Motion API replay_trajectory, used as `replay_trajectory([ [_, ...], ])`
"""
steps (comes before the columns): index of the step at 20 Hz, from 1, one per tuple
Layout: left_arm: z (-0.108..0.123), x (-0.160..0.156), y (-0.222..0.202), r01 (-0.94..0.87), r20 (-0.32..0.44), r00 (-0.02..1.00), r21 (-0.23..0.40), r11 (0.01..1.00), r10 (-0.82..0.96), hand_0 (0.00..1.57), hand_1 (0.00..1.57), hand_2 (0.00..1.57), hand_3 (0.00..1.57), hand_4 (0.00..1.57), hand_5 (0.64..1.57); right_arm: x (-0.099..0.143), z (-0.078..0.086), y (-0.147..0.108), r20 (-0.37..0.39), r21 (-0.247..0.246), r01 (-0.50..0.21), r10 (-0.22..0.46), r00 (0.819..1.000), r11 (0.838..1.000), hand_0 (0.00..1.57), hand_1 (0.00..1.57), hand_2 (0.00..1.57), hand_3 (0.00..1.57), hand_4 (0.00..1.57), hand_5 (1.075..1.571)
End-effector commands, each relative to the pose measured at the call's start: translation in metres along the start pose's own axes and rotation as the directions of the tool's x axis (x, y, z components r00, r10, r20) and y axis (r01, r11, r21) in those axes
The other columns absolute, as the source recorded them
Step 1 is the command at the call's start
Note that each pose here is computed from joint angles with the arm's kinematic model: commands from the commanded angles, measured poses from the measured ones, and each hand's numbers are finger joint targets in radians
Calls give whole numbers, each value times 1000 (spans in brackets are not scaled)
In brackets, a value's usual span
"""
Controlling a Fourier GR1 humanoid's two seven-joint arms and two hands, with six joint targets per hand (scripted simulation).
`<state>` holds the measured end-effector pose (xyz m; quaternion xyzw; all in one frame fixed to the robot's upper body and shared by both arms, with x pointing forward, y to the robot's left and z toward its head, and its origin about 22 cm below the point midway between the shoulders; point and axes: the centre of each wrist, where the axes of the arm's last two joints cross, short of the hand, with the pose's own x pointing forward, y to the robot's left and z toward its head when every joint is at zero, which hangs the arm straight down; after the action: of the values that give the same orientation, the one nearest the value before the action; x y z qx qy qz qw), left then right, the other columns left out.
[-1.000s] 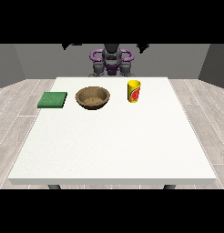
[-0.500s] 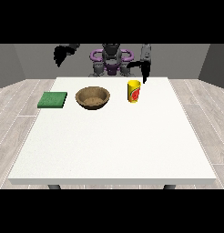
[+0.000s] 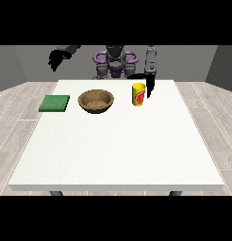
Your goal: Pick the cup and pour the ball into the bowl, then pick the bowl and place it on the pad
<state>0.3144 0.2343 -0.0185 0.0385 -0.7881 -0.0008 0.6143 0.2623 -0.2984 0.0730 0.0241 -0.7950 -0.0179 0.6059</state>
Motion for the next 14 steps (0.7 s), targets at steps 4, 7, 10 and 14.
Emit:
replay_trajectory([
  [4, -10, -30, -5, -17, -6, 1000, -13, 1000, 17, 0, 0, 0, 0, 189, 1423, -6, -13, -15, 1, -17, -12, 12, 1000, 1000, 0, 0, 0, 0, 671, 1563],
  [7, 18, -57, 9, -2, -2, 1000, 41, 999, 2, 0, 0, 0, 0, 253, 1445, -6, 0, -23, 24, 6, -2, 2, 1000, 1000, 0, 0, 0, 0, 671, 1562],
  [10, 3, -59, 15, -11, -24, 1000, 51, 999, 12, 0, 0, 0, 0, 887, 1555, -6, -4, -22, 18, 10, 17, -17, 1000, 1000, 0, 0, 0, 0, 674, 1566],
  [14, 13, -67, 0, 197, 33, 979, 68, 978, -200, 1226, 1226, 1571, 1571, 1336, 1481, 29, -24, -35, 68, 37, -3, 0, 998, 999, 0, 0, 0, 140, 647, 1569],
])
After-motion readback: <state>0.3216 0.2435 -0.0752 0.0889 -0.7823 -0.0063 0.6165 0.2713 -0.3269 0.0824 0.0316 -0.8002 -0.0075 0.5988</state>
